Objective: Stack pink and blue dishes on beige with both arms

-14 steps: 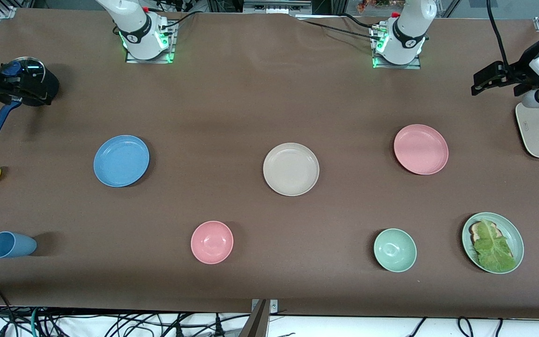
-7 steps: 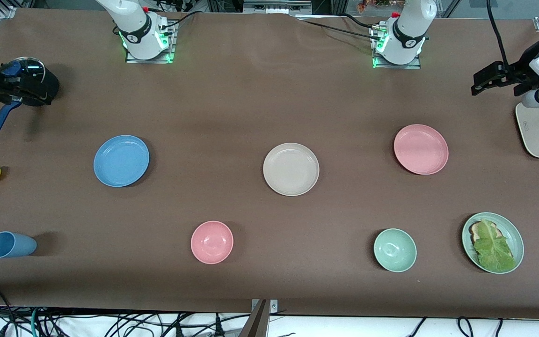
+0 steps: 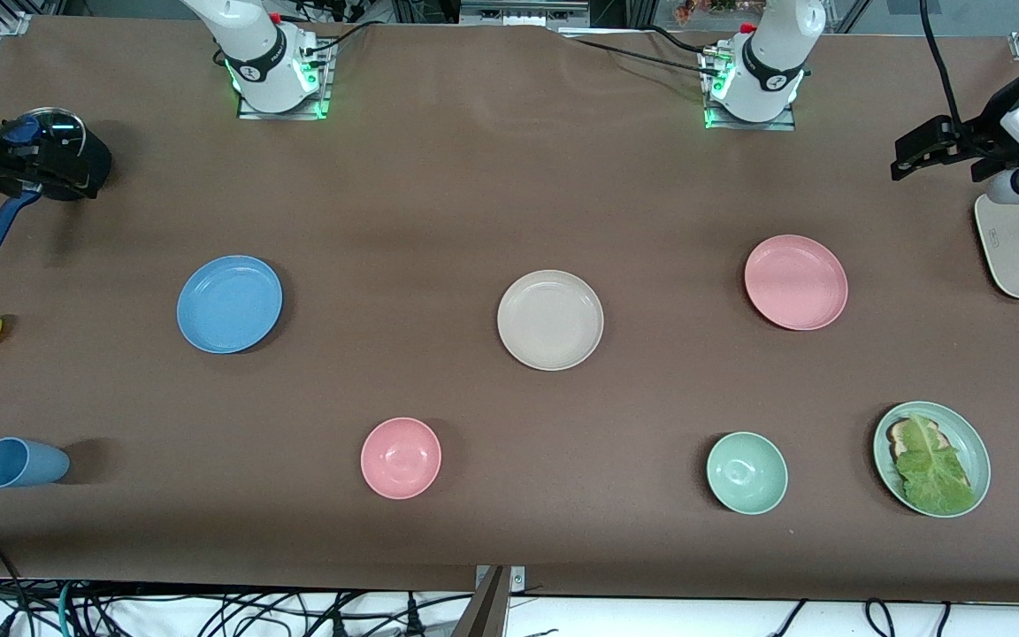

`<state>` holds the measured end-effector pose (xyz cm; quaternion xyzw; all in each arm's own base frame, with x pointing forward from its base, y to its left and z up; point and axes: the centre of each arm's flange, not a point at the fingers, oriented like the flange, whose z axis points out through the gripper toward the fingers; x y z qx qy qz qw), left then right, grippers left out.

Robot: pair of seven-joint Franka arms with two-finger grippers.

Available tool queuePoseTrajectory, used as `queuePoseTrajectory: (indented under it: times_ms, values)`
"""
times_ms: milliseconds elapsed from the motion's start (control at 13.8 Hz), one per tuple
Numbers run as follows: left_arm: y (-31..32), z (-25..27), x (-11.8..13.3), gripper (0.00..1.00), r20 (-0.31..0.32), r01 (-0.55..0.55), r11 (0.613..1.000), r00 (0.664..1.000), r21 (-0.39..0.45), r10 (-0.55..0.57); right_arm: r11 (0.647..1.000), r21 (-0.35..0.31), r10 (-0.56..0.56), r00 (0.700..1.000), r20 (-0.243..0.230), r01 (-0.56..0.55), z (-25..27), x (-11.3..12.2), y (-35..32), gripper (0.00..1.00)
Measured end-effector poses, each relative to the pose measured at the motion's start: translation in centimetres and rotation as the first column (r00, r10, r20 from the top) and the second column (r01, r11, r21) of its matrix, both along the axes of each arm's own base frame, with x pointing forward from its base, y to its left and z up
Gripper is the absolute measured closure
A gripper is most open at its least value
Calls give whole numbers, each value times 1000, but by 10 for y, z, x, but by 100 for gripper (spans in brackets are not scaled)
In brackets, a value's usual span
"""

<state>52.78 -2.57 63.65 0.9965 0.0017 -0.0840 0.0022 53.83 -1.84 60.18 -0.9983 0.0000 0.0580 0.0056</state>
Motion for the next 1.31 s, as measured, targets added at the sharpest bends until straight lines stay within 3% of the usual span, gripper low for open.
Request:
queuePoseTrajectory:
  times_ms: [1309]
  values:
    - [0, -7, 4, 0, -13, 0, 1000, 1000, -1, 0, 1000, 0, 10, 1000, 0, -10, 0, 0, 6, 0]
